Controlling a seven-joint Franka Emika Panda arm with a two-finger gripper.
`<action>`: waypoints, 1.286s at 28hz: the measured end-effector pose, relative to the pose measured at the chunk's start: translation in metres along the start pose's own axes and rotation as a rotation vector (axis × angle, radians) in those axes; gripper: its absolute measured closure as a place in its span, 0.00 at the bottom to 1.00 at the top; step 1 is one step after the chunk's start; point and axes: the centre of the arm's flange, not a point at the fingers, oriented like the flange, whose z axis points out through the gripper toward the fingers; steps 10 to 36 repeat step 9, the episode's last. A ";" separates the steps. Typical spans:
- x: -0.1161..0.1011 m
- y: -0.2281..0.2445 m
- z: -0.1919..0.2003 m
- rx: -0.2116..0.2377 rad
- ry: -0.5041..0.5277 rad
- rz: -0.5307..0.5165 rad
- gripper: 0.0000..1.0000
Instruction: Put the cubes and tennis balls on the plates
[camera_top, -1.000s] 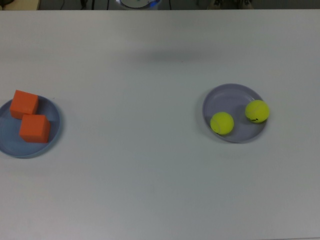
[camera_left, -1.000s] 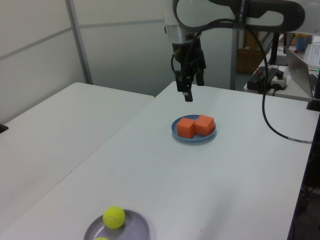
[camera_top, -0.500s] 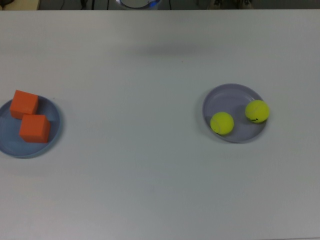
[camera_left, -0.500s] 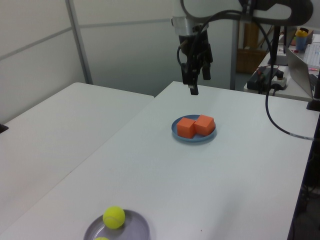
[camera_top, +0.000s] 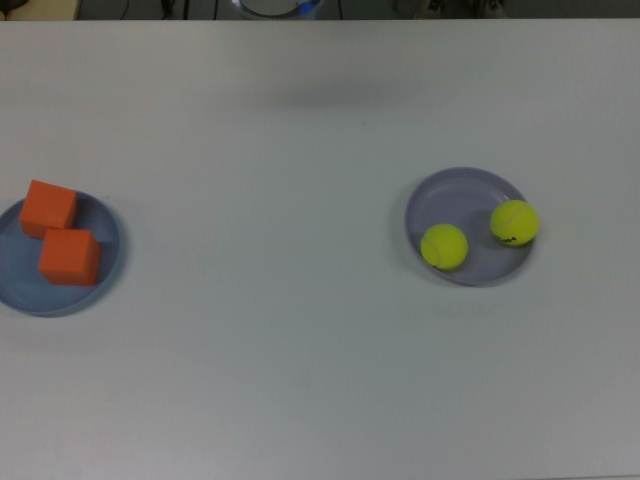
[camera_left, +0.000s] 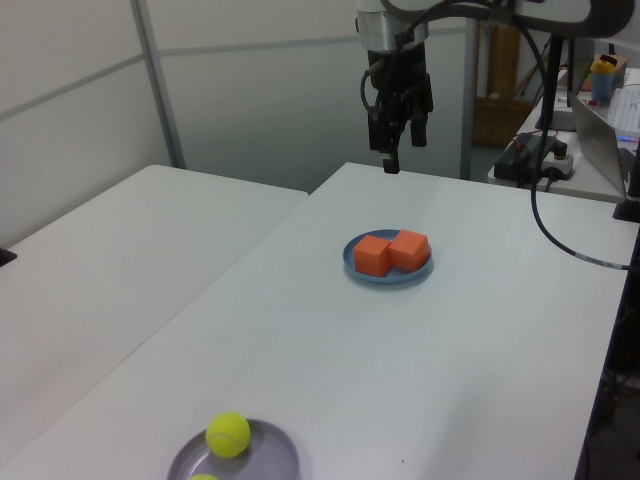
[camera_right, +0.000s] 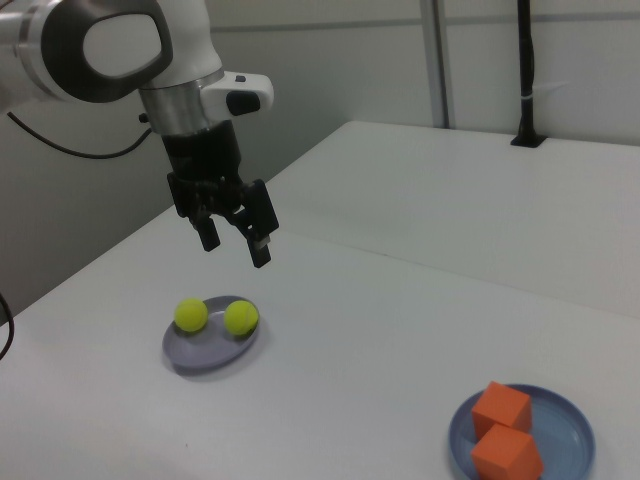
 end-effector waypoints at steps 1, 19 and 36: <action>0.000 0.000 0.000 0.000 0.000 0.000 0.00; -0.002 0.000 -0.003 0.000 0.000 0.001 0.00; -0.002 0.000 -0.003 0.000 0.000 0.001 0.00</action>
